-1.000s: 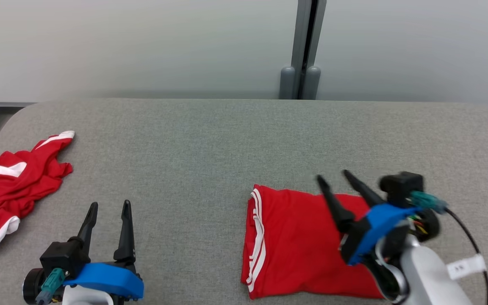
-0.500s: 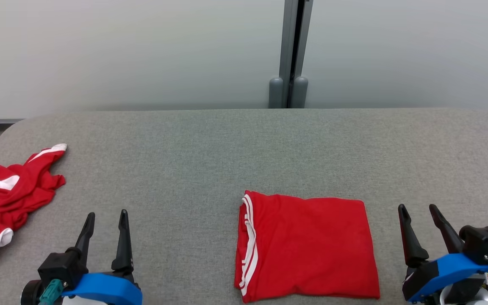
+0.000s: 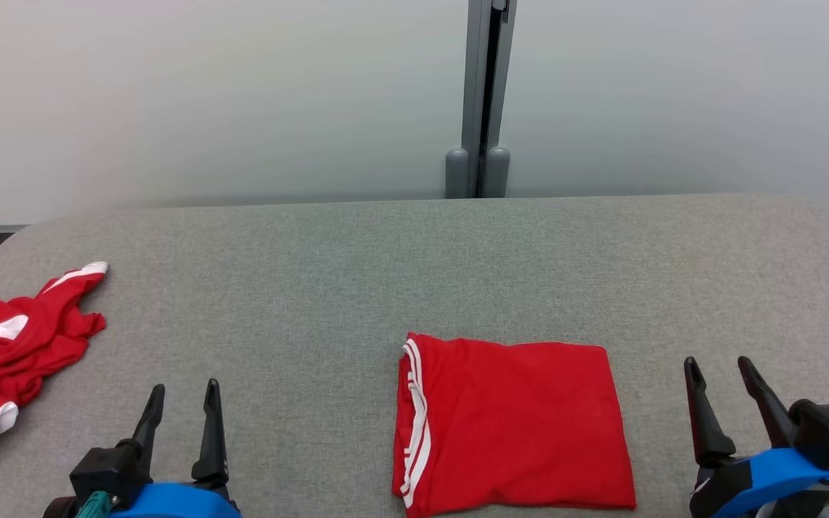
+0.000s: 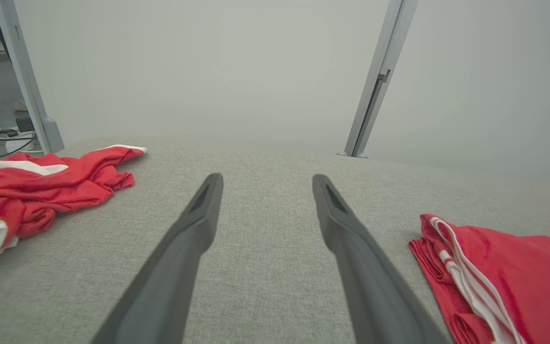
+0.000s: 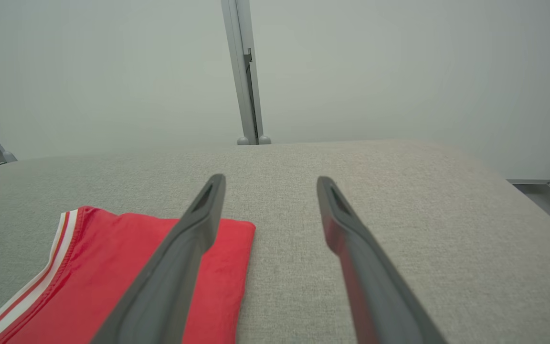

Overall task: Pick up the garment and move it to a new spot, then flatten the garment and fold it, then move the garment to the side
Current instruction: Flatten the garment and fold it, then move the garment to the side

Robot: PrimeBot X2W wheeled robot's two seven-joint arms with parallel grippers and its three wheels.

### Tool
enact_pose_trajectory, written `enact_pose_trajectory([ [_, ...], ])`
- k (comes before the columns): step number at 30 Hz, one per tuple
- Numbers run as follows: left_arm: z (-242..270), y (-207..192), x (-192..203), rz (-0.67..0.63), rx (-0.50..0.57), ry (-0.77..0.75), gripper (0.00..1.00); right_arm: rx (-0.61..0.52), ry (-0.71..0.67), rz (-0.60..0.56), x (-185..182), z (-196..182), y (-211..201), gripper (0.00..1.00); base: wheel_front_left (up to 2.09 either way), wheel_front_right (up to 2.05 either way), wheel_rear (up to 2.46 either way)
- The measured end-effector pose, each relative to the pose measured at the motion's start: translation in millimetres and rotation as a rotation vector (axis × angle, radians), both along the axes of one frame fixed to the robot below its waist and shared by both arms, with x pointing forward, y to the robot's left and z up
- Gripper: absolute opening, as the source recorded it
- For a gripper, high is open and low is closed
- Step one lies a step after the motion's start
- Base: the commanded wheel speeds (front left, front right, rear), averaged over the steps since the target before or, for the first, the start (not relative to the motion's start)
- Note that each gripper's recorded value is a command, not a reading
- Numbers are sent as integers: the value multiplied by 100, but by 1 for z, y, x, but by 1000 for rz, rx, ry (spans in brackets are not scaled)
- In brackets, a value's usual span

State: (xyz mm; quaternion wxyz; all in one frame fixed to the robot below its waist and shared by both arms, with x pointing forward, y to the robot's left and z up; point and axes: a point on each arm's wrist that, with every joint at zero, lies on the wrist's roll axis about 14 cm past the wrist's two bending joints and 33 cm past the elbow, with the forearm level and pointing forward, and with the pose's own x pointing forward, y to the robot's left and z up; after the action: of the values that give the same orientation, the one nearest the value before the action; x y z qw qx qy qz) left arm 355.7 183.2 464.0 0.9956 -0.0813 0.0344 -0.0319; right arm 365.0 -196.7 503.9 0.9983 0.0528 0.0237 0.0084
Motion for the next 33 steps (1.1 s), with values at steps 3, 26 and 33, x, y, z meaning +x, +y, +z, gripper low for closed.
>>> enact_pose_trajectory([
  [3, -1, -1, -1, -4, 4, 4, 100, 11, 5, 3, -1, -2, 1, 100, 0, 0, 0],
  [26, -5, -1, 1, -7, 5, 14, 100, 66, 258, 69, 8, -40, 20, 100, 0, 0, 0],
  [33, -4, -7, 11, -22, 11, 8, 100, 92, 479, 106, 21, -81, 32, 100, 0, 0, 0],
])
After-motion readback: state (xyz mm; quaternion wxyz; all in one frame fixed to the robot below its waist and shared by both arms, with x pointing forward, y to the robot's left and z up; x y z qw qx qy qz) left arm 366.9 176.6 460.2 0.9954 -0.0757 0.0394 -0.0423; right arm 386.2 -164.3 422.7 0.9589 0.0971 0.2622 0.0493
